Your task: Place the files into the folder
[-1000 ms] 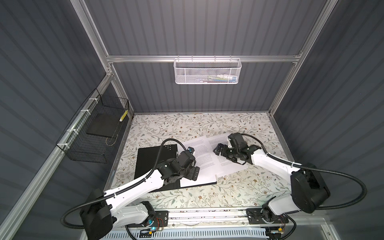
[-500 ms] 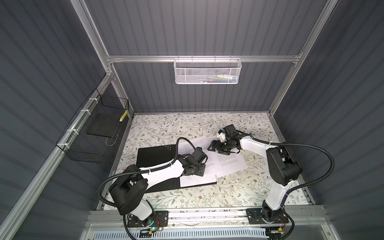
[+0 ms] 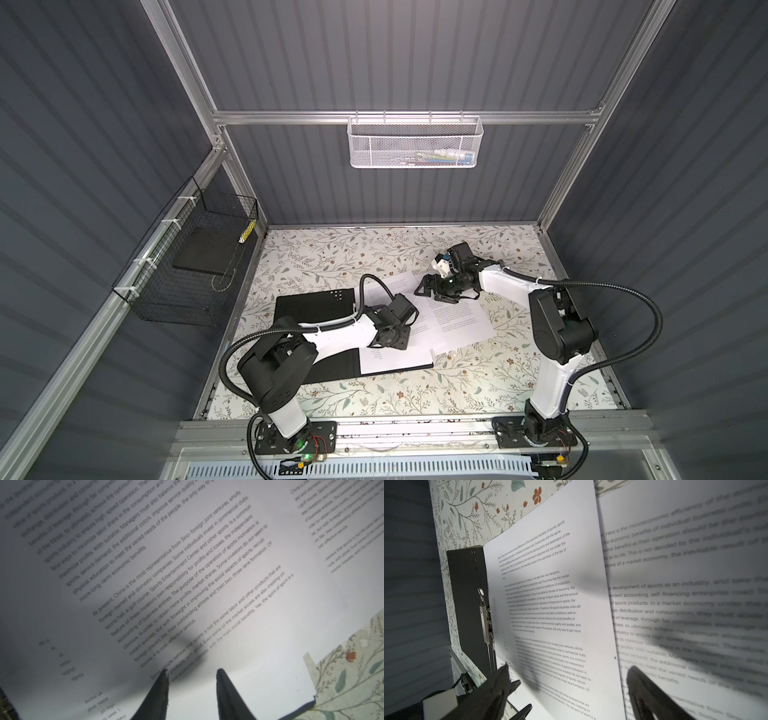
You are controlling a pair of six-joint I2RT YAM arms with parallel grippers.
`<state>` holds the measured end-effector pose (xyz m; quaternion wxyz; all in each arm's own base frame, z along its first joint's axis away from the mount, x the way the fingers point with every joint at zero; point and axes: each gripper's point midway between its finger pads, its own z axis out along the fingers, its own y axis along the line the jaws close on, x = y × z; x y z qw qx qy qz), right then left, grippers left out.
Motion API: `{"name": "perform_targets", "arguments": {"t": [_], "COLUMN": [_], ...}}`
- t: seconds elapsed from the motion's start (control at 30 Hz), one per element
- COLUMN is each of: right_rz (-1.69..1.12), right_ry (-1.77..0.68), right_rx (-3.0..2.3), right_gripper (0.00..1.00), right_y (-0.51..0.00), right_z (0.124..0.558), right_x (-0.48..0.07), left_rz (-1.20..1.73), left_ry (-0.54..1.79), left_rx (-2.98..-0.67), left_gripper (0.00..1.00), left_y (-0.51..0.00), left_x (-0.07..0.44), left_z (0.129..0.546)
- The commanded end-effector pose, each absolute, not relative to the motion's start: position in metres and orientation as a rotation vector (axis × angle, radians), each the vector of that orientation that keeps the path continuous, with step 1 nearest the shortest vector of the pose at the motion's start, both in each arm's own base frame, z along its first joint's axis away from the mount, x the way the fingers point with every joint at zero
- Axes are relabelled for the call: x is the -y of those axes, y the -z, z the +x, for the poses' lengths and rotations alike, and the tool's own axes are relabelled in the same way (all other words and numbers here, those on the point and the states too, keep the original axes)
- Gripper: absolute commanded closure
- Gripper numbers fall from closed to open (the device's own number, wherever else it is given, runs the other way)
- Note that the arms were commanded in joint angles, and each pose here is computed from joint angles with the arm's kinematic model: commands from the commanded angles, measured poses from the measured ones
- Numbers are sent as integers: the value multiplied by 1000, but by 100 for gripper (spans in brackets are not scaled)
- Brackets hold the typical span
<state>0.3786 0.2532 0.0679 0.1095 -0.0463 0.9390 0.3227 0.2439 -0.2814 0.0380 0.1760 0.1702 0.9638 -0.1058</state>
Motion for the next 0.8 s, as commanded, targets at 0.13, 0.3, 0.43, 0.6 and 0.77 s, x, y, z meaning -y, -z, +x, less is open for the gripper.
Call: {"name": "perform_targets", "arguments": {"t": [0.13, 0.3, 0.43, 0.6, 0.77], "right_rz": [-166, -175, -186, -201, -199], "right_ry": [-975, -984, -987, -969, -965], "right_rx": [-2791, -2812, -2828, -2845, -2878], "right_gripper": [11, 11, 11, 9, 9], "right_y": [-64, -58, -53, -45, -34], "right_z": [378, 378, 378, 381, 385], "right_x": [-256, -257, -259, -259, -260], "left_rz": [516, 521, 523, 521, 516], "left_ry": [279, 274, 257, 240, 242], "left_rx": [-2774, -2831, -2876, -2902, -2907], "left_gripper": [61, 62, 63, 63, 63], "left_y": [-20, -1, 11, 18, 18], "left_x": [280, 274, 267, 259, 257], "left_z": [240, 228, 219, 212, 209]}}
